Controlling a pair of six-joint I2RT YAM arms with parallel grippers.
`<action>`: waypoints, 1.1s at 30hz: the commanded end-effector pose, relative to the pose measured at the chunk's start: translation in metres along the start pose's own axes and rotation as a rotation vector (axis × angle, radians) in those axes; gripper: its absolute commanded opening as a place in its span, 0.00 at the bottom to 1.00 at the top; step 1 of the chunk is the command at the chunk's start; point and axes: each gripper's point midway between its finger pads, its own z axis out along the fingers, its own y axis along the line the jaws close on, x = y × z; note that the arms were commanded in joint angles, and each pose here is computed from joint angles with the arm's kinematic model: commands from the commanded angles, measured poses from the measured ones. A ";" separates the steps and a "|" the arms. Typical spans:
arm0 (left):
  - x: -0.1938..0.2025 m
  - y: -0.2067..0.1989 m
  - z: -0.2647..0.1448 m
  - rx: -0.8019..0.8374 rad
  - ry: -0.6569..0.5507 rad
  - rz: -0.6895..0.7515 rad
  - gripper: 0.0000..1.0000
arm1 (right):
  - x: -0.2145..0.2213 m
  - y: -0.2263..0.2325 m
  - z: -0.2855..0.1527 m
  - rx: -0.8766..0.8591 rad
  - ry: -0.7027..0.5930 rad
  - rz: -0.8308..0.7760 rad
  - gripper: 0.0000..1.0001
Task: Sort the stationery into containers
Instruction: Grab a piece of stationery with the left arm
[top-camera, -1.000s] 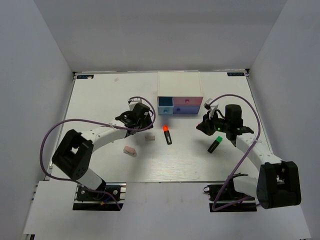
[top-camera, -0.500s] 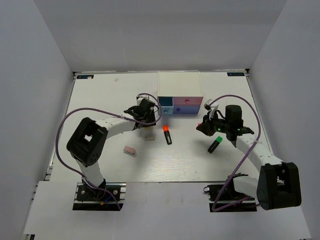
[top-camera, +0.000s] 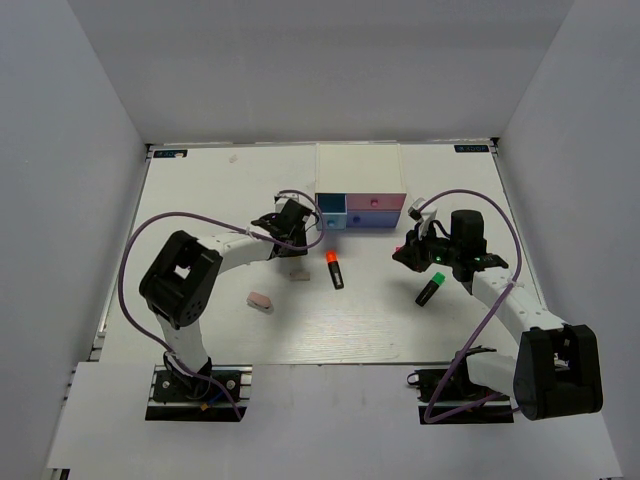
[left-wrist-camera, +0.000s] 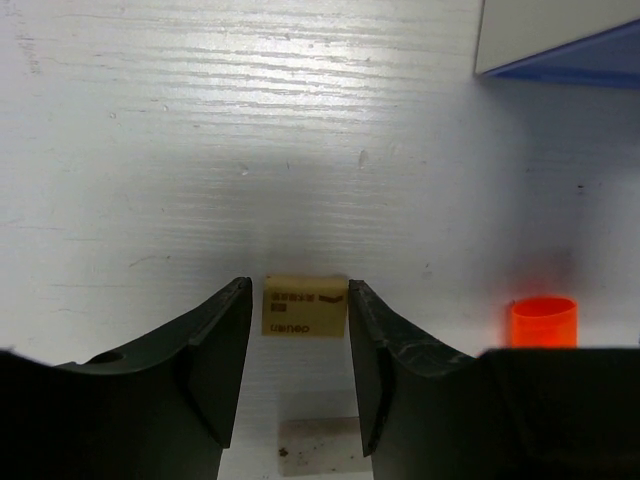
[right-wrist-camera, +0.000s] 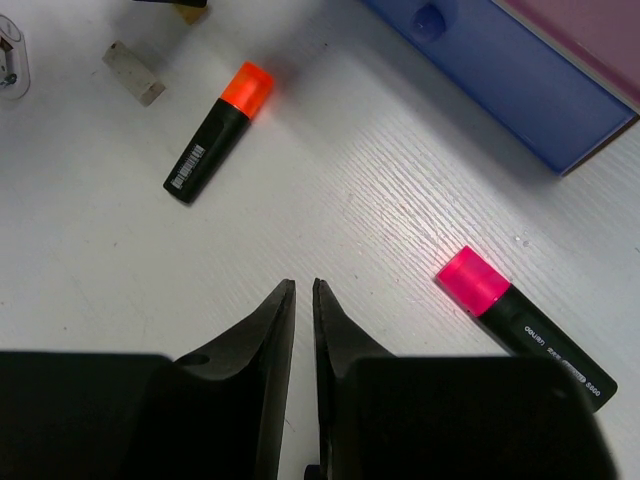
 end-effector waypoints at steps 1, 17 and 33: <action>0.005 0.004 -0.001 -0.018 0.001 0.019 0.53 | -0.005 -0.002 0.000 0.005 -0.017 -0.021 0.19; 0.030 0.015 0.006 -0.072 0.076 0.060 0.55 | -0.005 -0.001 0.001 0.001 -0.014 -0.014 0.22; -0.011 0.008 -0.045 -0.001 -0.033 -0.006 0.16 | -0.002 -0.002 0.000 0.011 -0.011 -0.024 0.28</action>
